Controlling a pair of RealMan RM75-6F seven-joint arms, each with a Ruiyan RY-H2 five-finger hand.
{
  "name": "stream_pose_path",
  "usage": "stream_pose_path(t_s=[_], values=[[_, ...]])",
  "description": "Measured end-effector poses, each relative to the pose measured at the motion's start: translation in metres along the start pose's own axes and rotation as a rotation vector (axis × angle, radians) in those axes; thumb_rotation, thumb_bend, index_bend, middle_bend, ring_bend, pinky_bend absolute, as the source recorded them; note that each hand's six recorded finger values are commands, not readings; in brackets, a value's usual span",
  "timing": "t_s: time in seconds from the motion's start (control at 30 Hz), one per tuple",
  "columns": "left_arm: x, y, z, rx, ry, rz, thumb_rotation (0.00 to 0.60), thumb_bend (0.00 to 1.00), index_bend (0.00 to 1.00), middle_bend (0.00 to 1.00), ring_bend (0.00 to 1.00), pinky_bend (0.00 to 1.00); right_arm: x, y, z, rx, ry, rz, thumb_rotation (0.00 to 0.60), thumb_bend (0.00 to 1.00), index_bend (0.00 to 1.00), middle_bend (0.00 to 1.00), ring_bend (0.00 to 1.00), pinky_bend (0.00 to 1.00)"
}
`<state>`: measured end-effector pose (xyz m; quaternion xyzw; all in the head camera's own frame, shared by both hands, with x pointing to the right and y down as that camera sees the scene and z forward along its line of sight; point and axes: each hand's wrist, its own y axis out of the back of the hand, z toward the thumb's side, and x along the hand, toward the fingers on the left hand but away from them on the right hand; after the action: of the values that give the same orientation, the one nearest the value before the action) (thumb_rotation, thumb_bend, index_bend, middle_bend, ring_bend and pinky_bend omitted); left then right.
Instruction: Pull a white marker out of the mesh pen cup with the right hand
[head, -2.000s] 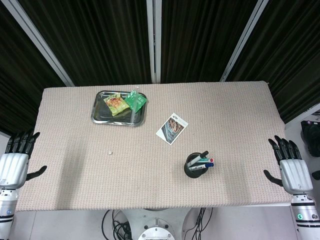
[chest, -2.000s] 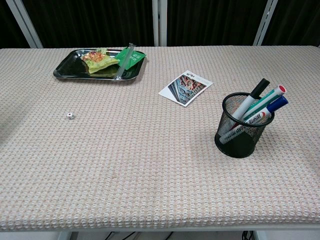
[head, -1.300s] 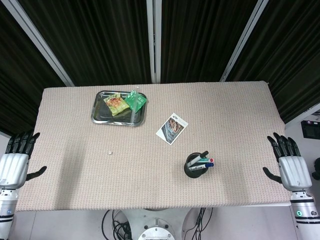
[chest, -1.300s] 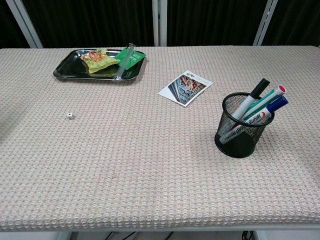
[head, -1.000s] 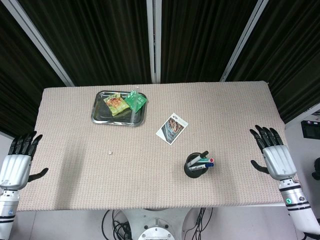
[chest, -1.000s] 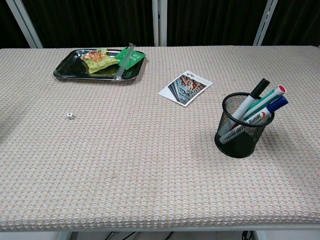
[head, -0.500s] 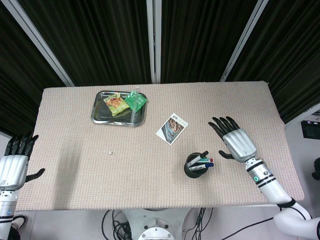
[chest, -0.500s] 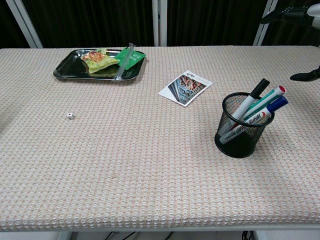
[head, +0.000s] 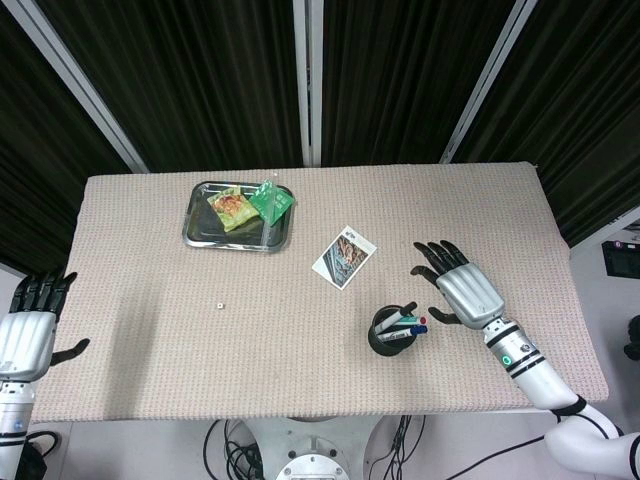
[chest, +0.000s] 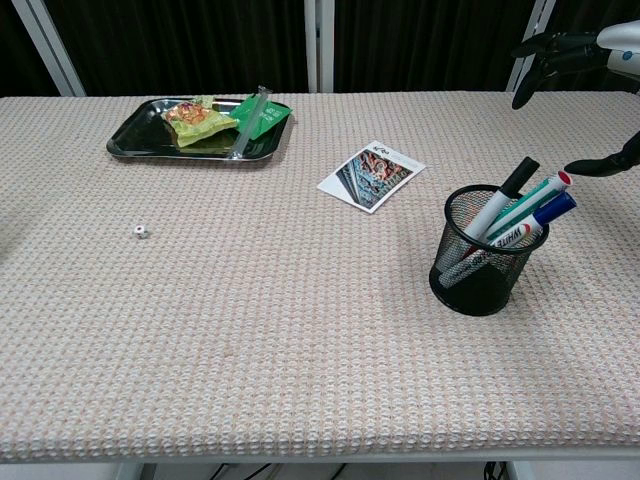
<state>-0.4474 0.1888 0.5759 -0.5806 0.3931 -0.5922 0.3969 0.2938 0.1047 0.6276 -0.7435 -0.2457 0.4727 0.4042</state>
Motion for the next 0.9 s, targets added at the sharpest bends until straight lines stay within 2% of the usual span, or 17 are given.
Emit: stream_pose_path(t_s=[0.3, 0.9], values=[[0.0, -0.001, 0.001, 0.007, 0.002, -0.004, 0.6, 0.13, 0.09, 0.0, 0.0, 0.02, -0.006, -0.01, 0.008, -0.037, 0.028, 0.016, 0.6, 0.18, 0.31, 0.0, 0.0, 0.0], [0.0, -0.002, -0.001, 0.005, 0.012, -0.012, 0.6, 0.13, 0.09, 0.0, 0.0, 0.02, -0.008, -0.015, 0.015, -0.058, 0.051, 0.017, 0.6, 0.18, 0.45, 0.0, 0.0, 0.0]])
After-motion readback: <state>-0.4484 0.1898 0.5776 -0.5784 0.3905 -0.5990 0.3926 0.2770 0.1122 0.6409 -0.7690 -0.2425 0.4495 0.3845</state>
